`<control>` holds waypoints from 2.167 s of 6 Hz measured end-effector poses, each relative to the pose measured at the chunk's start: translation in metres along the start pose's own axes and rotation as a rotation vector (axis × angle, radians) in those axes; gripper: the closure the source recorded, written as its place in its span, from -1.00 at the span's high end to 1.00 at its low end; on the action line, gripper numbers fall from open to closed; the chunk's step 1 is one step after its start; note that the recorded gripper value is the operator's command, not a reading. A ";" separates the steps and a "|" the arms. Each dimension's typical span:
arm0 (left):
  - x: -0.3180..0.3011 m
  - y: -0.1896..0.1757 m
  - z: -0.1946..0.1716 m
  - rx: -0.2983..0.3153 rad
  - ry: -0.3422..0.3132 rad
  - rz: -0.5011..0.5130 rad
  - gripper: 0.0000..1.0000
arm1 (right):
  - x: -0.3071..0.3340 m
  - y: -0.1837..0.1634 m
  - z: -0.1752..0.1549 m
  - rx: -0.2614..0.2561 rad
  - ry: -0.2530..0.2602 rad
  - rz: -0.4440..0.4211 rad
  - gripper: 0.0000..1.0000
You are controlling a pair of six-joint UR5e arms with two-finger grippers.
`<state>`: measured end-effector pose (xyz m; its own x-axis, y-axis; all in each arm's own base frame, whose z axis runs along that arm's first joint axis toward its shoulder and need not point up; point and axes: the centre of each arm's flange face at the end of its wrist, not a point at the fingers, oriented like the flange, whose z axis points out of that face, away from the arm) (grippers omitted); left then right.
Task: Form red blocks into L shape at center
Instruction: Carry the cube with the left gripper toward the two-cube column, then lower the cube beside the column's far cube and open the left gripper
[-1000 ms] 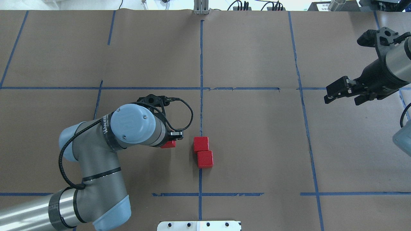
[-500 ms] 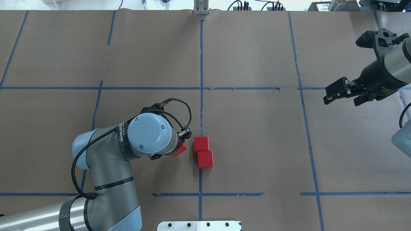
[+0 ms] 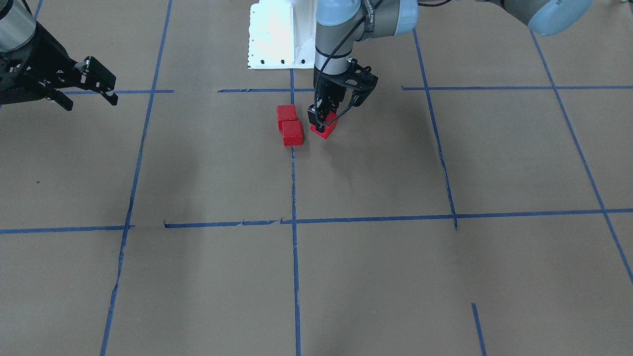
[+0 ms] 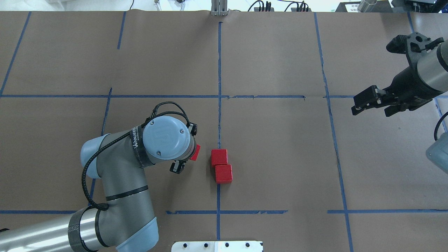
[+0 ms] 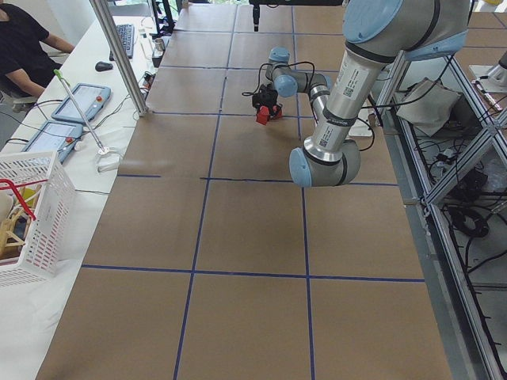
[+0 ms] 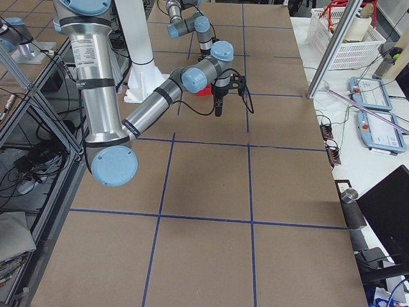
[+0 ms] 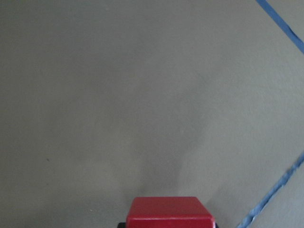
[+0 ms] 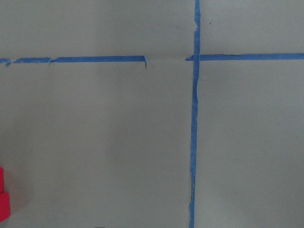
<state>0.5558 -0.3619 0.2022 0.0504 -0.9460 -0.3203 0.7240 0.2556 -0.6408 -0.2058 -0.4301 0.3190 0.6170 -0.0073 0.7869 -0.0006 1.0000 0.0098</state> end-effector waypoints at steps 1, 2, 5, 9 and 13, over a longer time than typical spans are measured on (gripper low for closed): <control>0.002 0.003 0.003 0.024 -0.012 -0.095 -1.00 | 0.000 0.000 0.000 0.000 0.000 -0.001 1.00; 0.005 0.008 0.009 0.048 -0.024 -0.148 -1.00 | -0.001 0.001 0.001 -0.002 0.000 -0.002 1.00; 0.014 0.030 0.026 0.079 -0.048 -0.183 -1.00 | -0.002 0.001 0.002 -0.004 0.000 -0.004 1.00; 0.004 0.052 0.033 0.079 -0.068 -0.188 -0.99 | -0.002 0.002 0.001 -0.002 0.000 -0.006 1.00; 0.010 0.063 0.037 0.082 -0.068 -0.199 -0.87 | -0.003 0.002 0.001 -0.001 -0.001 -0.007 1.00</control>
<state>0.6278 -0.3627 0.1844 -0.0544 -0.9881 -0.1437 0.7774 0.0484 -0.6271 -0.2080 -0.4279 0.3174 0.6164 -0.0143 0.7873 0.0047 0.9999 0.0144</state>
